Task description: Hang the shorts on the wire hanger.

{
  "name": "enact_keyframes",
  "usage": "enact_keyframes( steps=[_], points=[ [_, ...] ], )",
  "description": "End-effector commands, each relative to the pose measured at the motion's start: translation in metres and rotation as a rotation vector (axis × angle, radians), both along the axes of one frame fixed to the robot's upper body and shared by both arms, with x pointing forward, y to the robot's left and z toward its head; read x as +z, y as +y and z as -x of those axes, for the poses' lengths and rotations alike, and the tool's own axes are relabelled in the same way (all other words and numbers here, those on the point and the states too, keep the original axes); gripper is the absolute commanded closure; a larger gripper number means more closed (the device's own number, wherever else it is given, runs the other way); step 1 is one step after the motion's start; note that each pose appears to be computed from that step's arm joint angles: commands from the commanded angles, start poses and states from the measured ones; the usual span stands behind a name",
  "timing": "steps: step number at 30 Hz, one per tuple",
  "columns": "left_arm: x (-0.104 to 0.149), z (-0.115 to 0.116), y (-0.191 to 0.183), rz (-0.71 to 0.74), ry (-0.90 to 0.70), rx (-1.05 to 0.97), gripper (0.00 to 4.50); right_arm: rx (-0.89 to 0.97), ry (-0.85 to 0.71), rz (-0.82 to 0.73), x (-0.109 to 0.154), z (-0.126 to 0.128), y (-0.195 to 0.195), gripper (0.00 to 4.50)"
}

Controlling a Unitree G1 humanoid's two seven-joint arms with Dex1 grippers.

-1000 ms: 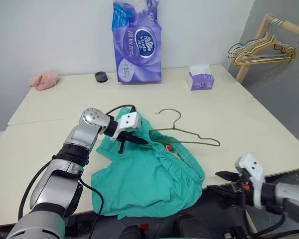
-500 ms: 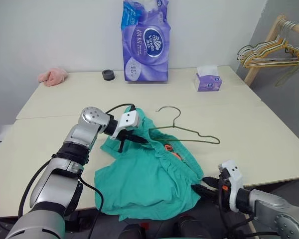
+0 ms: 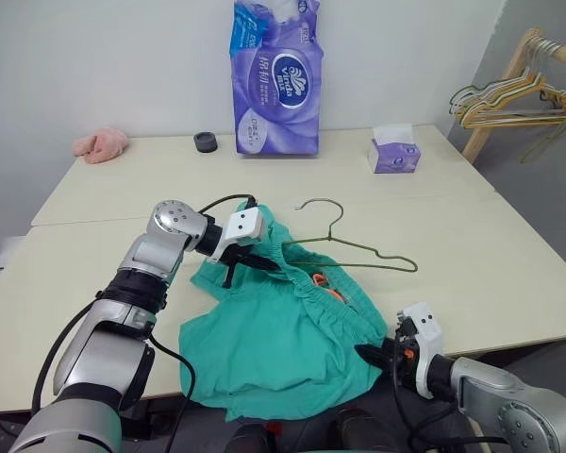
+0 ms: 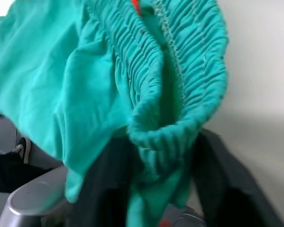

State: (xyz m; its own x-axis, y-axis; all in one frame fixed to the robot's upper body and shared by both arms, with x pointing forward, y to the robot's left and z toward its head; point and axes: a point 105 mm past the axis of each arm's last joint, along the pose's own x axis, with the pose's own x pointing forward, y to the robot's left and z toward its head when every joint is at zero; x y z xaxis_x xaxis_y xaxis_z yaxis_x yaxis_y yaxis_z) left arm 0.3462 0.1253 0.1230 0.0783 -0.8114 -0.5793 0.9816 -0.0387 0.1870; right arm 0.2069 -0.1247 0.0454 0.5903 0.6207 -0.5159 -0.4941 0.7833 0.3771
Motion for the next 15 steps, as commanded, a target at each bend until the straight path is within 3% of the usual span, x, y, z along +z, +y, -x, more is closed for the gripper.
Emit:
enact_keyframes(
  steps=[1,3,10,15],
  points=[
    [0.019,-0.005,0.006,0.037,-0.055,0.026,4.50,-0.055,-0.058,0.004,0.012,-0.009,-0.014,4.03],
    [0.022,-0.004,0.009,0.047,-0.044,0.034,4.50,-0.083,-0.077,0.018,0.017,-0.013,-0.026,4.44],
    [0.021,0.023,0.020,0.003,0.068,-0.054,4.50,-0.172,-0.141,0.118,0.040,-0.028,-0.083,4.44],
    [0.023,0.029,0.020,0.001,0.122,-0.054,4.50,-0.166,-0.145,0.140,0.045,-0.033,-0.094,4.44]
  ],
)
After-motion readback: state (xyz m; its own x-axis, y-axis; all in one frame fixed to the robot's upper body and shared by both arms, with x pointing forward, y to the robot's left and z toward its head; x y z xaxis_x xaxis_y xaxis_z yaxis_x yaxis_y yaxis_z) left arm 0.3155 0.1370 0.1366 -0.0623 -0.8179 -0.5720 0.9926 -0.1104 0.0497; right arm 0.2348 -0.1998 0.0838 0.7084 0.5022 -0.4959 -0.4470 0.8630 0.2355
